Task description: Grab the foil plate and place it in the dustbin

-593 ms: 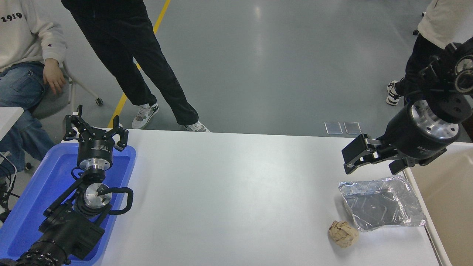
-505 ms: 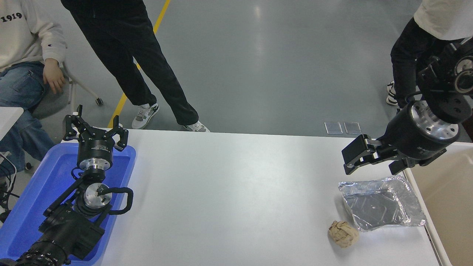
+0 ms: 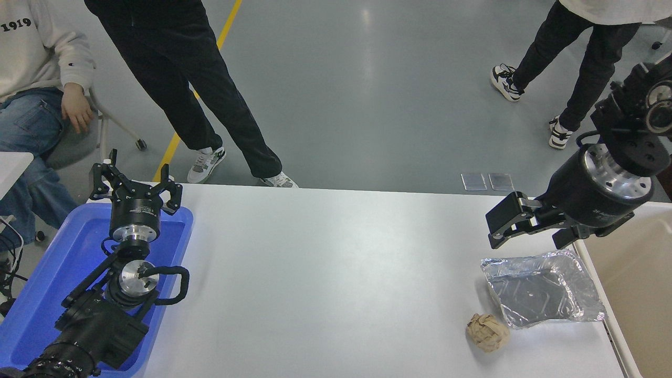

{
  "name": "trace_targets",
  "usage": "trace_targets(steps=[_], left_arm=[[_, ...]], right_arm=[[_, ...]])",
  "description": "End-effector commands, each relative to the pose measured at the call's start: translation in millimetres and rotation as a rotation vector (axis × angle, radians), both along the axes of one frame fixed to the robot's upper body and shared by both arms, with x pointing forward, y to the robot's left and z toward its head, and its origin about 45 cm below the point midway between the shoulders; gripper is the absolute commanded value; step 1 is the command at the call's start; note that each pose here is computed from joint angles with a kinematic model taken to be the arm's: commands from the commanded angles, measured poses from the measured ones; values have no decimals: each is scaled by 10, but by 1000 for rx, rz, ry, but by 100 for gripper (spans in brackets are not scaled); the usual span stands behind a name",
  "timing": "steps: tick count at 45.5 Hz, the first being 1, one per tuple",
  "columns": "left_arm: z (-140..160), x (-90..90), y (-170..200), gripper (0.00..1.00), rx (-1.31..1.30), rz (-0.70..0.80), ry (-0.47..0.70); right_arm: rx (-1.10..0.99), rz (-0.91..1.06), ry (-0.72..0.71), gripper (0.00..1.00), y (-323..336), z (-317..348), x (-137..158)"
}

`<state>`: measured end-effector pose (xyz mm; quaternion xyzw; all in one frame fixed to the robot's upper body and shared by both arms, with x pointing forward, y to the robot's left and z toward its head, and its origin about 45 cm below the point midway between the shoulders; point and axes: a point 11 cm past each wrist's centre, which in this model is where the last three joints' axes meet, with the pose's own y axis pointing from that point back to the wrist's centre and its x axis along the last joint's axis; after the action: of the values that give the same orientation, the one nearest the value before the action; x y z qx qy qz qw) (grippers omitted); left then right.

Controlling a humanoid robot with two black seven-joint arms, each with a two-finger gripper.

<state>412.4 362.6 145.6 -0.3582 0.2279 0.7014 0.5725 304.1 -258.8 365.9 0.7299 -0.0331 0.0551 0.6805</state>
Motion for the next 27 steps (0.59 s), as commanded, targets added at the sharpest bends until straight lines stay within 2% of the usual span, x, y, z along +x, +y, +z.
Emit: trace_targets(steps=[1,17,27], left_arm=[[0,0,0,99,0,0,0],[0,0,-1,99,1,-1,0],[0,0,0,99,0,0,0]], right_arm=[[0,8,-3,100,23,11,4],[-6,31,-36,100,28,98,37],[-141,141,-105,100,-237,126,192]])
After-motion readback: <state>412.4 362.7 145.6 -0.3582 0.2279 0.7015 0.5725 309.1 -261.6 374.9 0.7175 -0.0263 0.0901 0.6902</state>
